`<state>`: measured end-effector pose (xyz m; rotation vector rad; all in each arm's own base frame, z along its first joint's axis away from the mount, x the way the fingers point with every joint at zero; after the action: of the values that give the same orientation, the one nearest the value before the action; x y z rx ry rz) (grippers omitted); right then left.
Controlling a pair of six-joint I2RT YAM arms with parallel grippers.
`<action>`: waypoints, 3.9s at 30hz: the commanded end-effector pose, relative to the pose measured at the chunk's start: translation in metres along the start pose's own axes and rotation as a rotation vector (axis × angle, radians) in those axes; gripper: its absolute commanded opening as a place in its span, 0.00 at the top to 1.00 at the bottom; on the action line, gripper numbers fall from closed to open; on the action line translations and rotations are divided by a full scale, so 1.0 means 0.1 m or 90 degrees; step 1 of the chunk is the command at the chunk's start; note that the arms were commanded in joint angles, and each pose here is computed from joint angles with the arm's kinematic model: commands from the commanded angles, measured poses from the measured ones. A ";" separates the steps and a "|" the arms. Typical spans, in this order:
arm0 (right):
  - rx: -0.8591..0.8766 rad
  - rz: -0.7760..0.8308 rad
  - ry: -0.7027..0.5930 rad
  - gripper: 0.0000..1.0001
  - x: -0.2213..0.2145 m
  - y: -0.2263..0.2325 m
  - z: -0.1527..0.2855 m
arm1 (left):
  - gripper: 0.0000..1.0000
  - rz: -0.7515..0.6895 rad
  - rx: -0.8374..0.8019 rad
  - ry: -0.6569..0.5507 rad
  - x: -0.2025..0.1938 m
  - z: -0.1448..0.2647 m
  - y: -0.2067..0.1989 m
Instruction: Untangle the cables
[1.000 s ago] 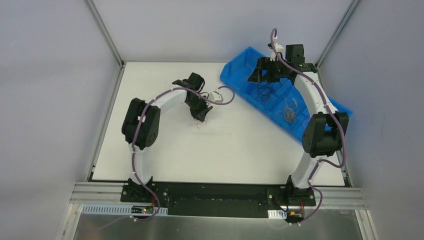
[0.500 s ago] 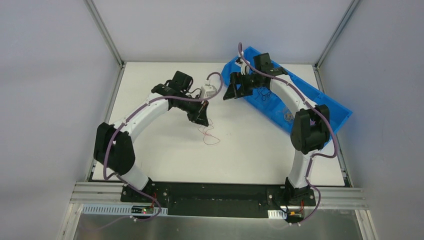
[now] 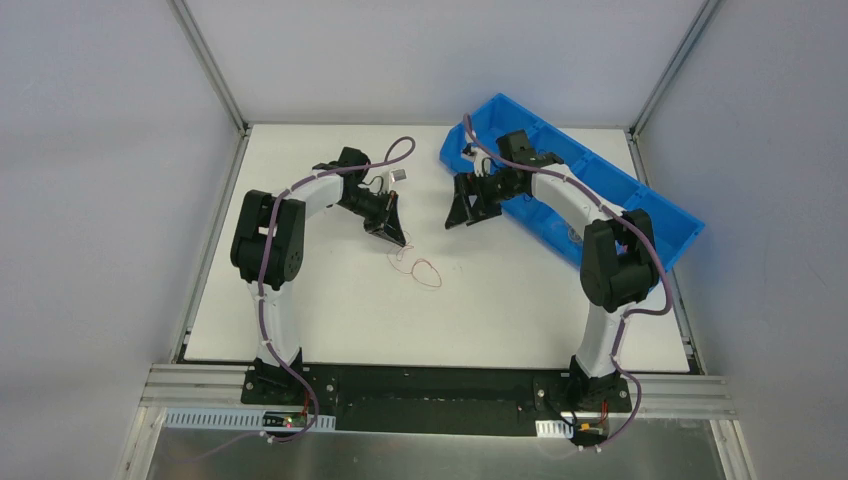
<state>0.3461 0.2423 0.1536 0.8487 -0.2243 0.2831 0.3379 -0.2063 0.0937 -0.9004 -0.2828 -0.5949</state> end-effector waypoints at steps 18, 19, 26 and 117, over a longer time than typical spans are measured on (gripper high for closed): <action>-0.098 0.610 0.016 0.32 -1.00 -0.23 -0.63 | 1.00 0.110 -0.041 0.005 0.05 -0.33 0.04; -0.112 0.627 0.013 0.40 -0.98 -0.26 -0.69 | 1.00 0.116 -0.047 0.007 0.05 -0.35 0.04; -0.177 0.654 0.060 0.79 -0.90 -0.38 -0.99 | 1.00 0.158 -0.071 0.031 -0.07 -0.55 -0.05; -0.186 0.195 -0.374 1.00 1.55 0.57 0.72 | 0.48 0.194 0.039 -0.260 0.20 1.06 -0.06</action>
<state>0.4247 0.2534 0.2376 0.5410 -0.7791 0.3325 0.3546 -0.1289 0.1508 -0.9947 -0.4562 -0.0711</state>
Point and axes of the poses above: each gripper's point midway between its finger pads, its own z axis back along the fingers, its own y axis along the line the jaws close on, x = y × z, the point moved 3 cm from there along z, back along the fingers, and after that the axes turned 13 degrees about -z, right-handed, at the moved point
